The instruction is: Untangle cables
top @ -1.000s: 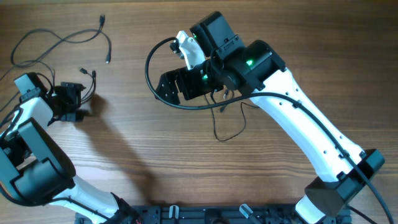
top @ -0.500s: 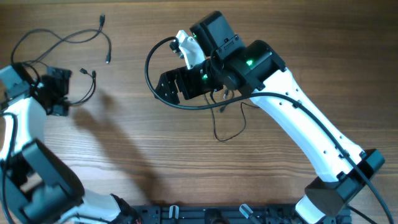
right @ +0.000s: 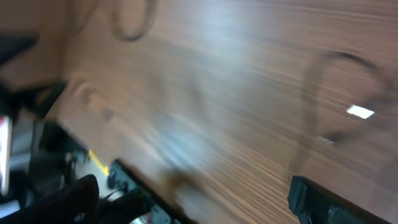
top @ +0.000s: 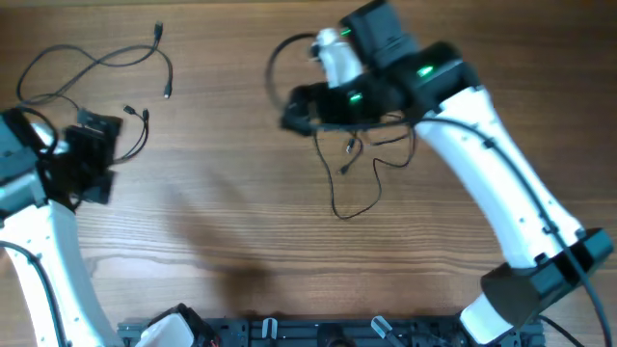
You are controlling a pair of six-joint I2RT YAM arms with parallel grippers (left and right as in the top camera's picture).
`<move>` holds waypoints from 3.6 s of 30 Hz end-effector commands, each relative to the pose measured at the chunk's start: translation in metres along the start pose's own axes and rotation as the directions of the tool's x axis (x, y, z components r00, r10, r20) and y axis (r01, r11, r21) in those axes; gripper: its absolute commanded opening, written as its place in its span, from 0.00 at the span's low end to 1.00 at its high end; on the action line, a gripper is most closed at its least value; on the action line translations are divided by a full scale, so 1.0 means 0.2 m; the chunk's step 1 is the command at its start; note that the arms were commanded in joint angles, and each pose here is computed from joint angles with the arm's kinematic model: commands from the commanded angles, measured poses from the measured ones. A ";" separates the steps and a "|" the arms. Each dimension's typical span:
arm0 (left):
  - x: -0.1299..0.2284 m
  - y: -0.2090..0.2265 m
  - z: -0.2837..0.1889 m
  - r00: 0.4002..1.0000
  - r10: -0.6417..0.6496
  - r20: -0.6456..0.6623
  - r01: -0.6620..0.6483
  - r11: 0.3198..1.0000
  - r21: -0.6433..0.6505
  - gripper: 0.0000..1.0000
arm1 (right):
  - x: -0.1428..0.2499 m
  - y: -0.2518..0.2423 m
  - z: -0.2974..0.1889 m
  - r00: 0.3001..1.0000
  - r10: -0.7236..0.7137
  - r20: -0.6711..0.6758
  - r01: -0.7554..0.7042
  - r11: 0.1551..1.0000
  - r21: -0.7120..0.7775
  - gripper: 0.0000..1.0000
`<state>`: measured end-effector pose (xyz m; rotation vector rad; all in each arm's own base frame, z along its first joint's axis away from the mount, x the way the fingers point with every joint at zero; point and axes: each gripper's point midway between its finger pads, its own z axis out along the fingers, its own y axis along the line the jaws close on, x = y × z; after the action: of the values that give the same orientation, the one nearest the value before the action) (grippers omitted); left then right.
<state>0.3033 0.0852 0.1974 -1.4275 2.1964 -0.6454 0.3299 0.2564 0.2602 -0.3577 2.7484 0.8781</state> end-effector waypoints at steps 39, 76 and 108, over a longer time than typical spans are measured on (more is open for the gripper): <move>2.11 -0.19 0.61 -0.064 0.990 -0.125 -0.943 -0.019 0.332 1.00 | 0.18 -1.26 -0.42 0.826 0.518 0.223 -0.560 0.702 0.440 1.00; 1.38 -1.04 -0.74 0.532 0.688 0.493 -0.792 0.199 0.577 0.04 | 0.25 -0.97 -0.09 0.899 0.437 -0.021 -0.423 0.879 0.220 1.00; 0.32 -0.65 -0.80 0.803 0.057 0.593 -0.333 0.868 0.368 0.04 | 0.22 -0.71 0.09 0.959 0.275 -0.074 -0.258 0.948 0.186 1.00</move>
<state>0.2783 -0.0186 0.3981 -0.7340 1.6422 -0.4738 0.3355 0.1439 0.1552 0.0378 2.9956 0.6617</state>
